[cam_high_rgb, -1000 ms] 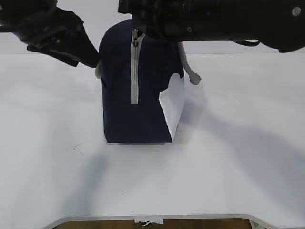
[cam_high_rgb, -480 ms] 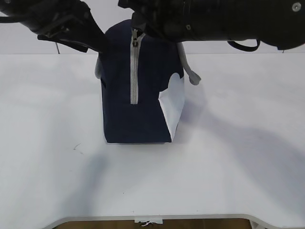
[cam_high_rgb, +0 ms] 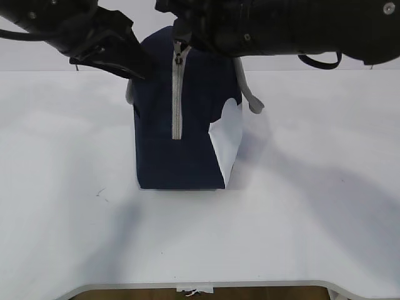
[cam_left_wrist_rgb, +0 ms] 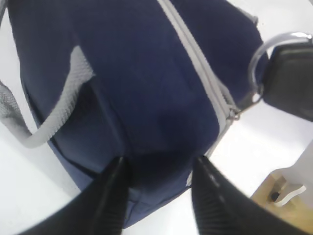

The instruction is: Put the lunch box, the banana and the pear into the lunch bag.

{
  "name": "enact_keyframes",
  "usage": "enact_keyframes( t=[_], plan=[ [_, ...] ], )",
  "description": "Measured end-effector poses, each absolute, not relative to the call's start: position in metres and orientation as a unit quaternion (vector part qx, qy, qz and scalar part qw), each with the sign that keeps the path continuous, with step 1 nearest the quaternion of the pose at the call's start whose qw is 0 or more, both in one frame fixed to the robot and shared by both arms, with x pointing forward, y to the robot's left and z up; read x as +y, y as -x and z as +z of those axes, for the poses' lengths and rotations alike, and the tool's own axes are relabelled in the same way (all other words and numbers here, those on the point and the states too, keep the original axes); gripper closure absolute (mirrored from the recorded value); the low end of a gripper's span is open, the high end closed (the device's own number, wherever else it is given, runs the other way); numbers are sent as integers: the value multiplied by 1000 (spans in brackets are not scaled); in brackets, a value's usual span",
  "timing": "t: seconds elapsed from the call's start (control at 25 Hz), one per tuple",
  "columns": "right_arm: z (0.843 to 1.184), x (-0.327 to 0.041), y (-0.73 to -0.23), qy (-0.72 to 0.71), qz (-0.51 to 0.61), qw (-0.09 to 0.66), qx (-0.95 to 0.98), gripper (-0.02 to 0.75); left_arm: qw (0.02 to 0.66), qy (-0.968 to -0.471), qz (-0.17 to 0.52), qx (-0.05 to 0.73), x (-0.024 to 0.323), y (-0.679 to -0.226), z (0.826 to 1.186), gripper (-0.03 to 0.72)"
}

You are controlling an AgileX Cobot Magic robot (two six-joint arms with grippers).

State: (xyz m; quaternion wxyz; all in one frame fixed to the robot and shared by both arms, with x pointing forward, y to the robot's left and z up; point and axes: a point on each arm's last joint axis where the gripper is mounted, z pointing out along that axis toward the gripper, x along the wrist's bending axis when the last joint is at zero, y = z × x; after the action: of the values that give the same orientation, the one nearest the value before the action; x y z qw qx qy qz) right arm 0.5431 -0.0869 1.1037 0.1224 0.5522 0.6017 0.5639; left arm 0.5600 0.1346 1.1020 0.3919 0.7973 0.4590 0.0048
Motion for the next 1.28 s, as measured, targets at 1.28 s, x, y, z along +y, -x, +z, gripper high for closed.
enact_keyframes(
  t=[1.28],
  plan=[
    [1116,-98,-556,-576,546,121,596,737,266,-873,-8,409,148,-541,1093,694]
  ],
)
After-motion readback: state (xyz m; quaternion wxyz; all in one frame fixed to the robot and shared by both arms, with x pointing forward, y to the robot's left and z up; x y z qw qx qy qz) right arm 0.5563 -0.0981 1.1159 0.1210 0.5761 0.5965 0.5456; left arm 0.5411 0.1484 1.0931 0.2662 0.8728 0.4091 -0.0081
